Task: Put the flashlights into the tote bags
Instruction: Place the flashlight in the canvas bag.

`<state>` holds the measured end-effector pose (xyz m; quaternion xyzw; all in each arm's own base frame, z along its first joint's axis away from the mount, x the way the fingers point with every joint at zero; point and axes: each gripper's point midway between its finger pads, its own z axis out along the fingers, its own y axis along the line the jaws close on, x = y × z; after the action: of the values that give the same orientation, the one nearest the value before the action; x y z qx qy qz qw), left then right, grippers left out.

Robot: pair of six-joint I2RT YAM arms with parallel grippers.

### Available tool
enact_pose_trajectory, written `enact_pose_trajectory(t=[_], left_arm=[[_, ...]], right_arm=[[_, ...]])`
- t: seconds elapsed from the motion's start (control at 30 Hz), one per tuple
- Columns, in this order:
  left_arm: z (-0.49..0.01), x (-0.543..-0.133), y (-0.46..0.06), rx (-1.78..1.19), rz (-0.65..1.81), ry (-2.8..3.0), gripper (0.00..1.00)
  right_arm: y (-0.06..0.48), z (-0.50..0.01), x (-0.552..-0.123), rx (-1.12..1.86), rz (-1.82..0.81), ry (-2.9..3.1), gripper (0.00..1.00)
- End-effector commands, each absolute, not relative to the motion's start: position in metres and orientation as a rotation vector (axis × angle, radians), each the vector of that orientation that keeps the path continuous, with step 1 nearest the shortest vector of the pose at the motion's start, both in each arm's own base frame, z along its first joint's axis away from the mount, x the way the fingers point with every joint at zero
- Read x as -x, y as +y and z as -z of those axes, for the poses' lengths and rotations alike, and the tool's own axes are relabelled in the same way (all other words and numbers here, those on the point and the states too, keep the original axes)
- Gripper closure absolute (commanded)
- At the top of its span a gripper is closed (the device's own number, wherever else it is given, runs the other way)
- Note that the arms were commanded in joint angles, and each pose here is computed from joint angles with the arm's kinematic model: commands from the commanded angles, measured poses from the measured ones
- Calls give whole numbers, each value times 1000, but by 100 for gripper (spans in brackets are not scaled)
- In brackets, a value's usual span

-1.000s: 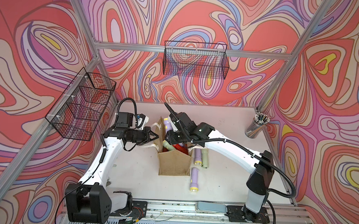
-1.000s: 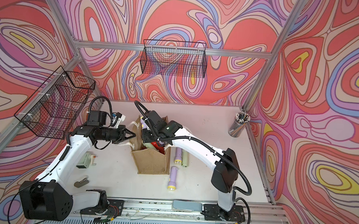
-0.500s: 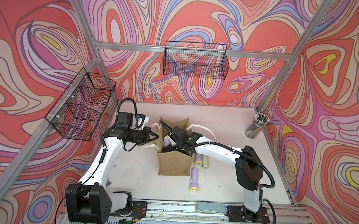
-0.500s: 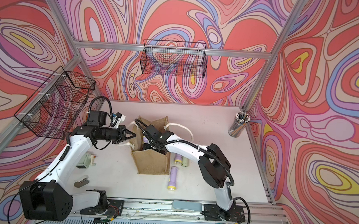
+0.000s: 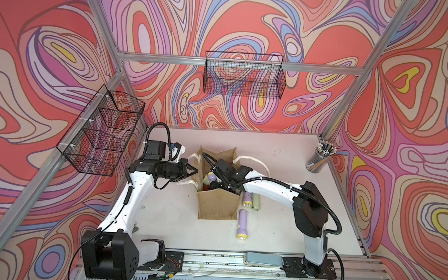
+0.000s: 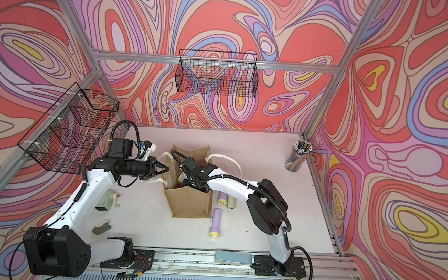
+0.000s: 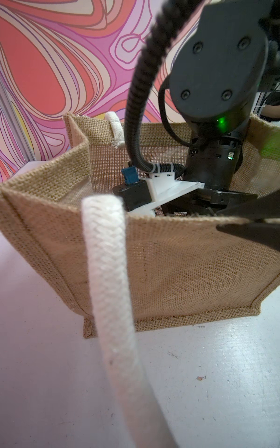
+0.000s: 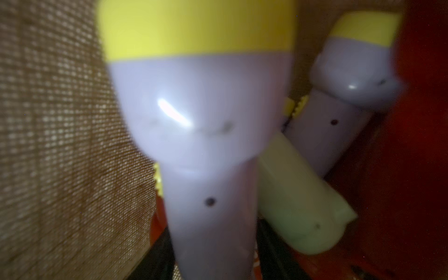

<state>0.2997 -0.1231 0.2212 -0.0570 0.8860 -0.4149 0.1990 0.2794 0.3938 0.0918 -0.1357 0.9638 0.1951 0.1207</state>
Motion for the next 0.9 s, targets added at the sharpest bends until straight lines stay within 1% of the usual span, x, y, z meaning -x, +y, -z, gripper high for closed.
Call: enact_pose_trajectory(t=[0.0,0.17,0.27,0.33,0.37,0.43,0.67,0.77,0.87], left_arm=[[-227,-299,-121,120,1126,2453,97],[-228,-299,-121,119,1129,2450,97],[-228,-299,-121,121,1130,2451,97],[-228,-299,-121,117,1128,2449,97],[-229,-300,-121,117,1127,2447,97],[-229,-299,-121,114,1125,2448,97],[-230,-300,-121,117,1130,2445,97],[-231,-300,-122,118,1132,2443,97],[-230,-300,-122,118,1134,2443,97]], right_arm=[[390,-123,-291,377,-575,2740,36],[392,-168,-296,415,-631,2623,31],[389,-202,-298,438,-656,2535,30],[385,-221,-301,448,-648,2484,29],[379,-242,-301,444,-651,2437,29],[370,-263,-302,432,-633,2386,28],[319,-320,-298,321,-538,2233,27],[286,-334,-295,233,-462,2181,26],[238,-336,-292,84,-312,2148,25]])
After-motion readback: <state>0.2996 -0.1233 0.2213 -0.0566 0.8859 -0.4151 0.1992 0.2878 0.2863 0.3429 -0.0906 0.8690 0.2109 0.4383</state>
